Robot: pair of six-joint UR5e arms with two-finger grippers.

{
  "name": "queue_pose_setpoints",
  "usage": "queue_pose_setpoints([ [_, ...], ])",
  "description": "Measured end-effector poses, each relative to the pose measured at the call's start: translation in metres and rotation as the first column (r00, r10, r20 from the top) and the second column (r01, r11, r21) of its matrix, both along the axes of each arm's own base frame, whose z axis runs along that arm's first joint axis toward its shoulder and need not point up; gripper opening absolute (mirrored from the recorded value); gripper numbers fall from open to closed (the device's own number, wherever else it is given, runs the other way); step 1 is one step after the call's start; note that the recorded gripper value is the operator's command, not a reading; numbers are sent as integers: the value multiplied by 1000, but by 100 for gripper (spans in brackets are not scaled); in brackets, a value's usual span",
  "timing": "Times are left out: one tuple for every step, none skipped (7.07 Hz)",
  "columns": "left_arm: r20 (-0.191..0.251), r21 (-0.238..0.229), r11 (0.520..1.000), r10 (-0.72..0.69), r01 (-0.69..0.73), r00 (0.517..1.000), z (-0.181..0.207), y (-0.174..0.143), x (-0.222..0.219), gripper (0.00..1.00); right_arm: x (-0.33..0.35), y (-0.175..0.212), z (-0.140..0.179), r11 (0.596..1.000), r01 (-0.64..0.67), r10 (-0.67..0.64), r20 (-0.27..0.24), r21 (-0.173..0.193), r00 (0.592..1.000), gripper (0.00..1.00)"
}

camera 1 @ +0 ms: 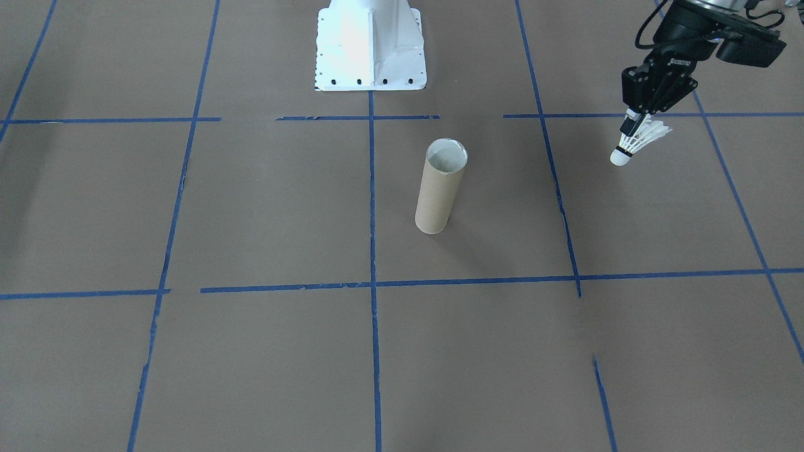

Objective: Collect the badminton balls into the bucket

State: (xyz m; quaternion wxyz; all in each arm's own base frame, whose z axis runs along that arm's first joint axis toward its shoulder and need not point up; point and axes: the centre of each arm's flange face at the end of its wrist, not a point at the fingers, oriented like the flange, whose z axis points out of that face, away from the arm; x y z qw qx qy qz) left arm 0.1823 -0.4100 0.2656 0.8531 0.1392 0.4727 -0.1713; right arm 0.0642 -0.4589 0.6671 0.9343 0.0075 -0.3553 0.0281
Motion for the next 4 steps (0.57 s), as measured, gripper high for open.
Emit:
queue_pose_setpoints([
  [73,-16,999,29,-28,997,-50,-7,7,0,0,0,0,1000,0,0,0,0,1000,100],
  [153,-40,998,56,-51,987,-95,-9,19,0,0,0,0,1000,0,0,0,0,1000,100],
  [224,-60,995,85,-73,971,-133,-3,34,0,0,0,0,1000,0,0,0,0,1000,100],
  [273,-75,991,124,-107,954,-164,3,50,0,0,0,0,1000,0,0,0,0,1000,100],
])
